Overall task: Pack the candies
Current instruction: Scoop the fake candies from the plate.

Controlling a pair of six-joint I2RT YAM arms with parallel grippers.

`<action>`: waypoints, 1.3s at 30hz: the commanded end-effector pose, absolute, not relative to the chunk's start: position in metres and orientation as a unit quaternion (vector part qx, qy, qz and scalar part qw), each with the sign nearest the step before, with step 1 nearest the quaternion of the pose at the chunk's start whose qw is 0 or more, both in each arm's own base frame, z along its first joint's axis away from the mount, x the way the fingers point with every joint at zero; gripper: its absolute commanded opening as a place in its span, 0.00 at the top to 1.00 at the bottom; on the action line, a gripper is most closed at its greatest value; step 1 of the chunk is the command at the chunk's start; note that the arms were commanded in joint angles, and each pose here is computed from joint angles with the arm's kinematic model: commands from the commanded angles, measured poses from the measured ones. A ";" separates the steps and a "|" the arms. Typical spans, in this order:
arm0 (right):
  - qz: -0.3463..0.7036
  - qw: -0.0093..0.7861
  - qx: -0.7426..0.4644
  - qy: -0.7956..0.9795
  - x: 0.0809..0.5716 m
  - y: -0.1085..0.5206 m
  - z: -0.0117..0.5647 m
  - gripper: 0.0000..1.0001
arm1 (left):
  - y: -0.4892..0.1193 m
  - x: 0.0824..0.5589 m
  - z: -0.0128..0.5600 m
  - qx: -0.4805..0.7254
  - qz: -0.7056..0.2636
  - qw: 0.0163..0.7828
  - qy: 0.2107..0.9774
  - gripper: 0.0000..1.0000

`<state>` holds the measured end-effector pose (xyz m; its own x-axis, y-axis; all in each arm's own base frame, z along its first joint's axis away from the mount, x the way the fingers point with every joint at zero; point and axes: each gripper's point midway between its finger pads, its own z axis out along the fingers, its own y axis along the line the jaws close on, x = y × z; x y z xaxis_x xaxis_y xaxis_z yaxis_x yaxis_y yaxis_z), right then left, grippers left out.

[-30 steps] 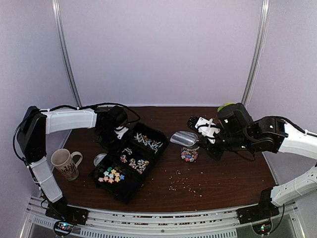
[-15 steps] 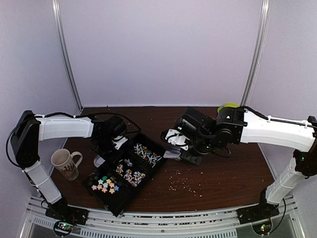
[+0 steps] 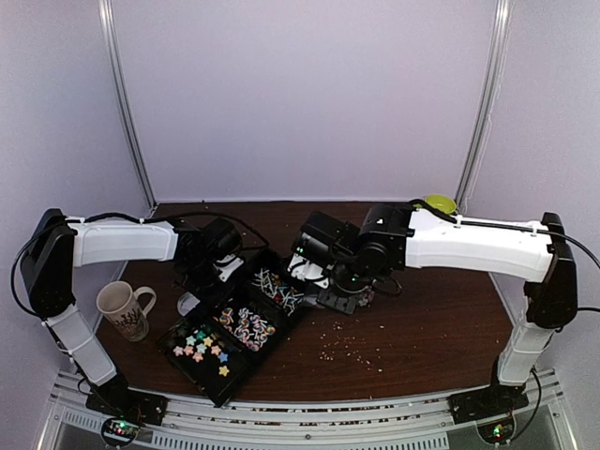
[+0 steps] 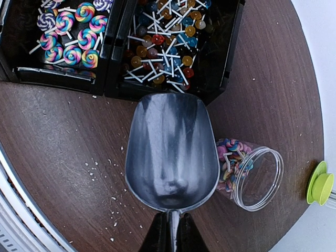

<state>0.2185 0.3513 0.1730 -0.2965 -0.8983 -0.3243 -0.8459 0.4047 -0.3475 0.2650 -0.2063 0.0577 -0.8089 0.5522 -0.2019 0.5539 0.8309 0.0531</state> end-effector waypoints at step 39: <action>0.040 0.308 -0.473 0.825 0.270 0.428 0.091 1.00 | -0.252 0.270 0.092 0.332 -0.108 0.162 0.923 1.00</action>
